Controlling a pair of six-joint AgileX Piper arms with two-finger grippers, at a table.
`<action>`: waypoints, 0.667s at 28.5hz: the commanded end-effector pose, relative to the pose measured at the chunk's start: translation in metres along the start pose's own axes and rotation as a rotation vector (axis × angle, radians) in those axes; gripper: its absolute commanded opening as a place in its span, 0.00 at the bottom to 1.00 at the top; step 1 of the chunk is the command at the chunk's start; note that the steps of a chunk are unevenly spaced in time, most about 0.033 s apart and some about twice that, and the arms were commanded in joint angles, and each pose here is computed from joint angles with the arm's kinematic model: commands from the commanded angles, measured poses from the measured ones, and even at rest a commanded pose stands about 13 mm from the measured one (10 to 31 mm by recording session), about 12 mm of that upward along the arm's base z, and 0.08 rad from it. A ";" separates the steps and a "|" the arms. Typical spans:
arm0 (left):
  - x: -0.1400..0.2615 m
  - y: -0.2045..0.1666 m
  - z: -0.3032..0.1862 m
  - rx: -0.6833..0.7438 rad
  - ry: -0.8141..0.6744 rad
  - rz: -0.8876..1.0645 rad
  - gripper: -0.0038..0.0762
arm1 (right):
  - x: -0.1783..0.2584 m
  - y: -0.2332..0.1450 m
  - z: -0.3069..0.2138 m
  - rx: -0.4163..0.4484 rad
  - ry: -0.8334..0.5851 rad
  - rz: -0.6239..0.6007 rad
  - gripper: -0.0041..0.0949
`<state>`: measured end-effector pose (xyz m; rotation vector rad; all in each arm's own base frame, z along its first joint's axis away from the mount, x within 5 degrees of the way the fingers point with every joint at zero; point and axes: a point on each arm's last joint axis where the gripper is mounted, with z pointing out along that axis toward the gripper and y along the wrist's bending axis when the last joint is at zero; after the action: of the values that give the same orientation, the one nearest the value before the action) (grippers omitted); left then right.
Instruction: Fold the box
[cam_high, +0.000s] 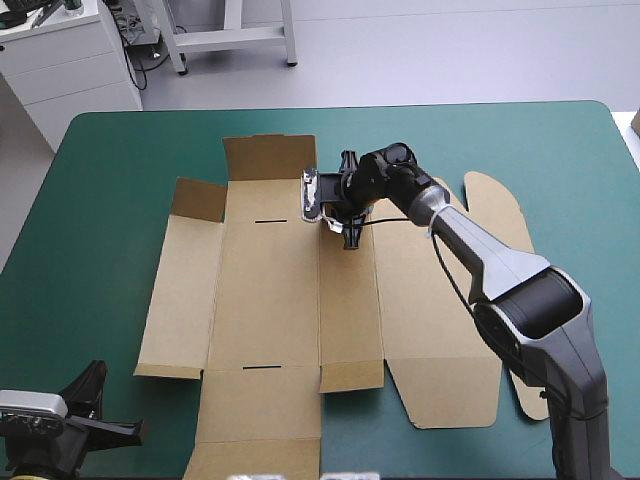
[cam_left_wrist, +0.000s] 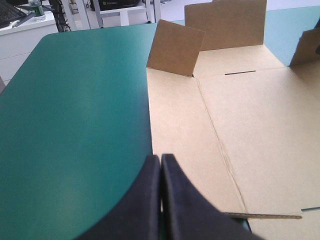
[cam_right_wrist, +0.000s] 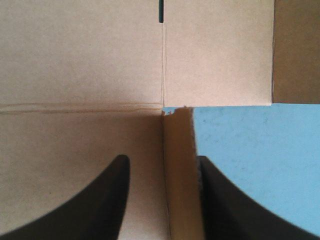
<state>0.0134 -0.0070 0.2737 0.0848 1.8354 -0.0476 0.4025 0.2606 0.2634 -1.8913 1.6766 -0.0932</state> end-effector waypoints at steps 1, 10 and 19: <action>-0.011 0.000 -0.007 0.007 -0.108 -0.009 0.01 | -0.013 -0.017 -0.037 0.128 -0.075 0.050 0.69; -0.011 0.000 -0.007 0.007 -0.108 -0.009 0.01 | -0.018 -0.029 -0.095 0.260 -0.118 0.351 0.63; -0.011 0.000 -0.007 0.007 -0.108 -0.009 0.01 | -0.005 -0.036 -0.145 0.446 -0.092 0.811 0.03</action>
<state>0.0134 -0.0071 0.2737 0.0851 1.8354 -0.0478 0.3842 0.2266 0.3506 -1.0311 2.0882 -0.0560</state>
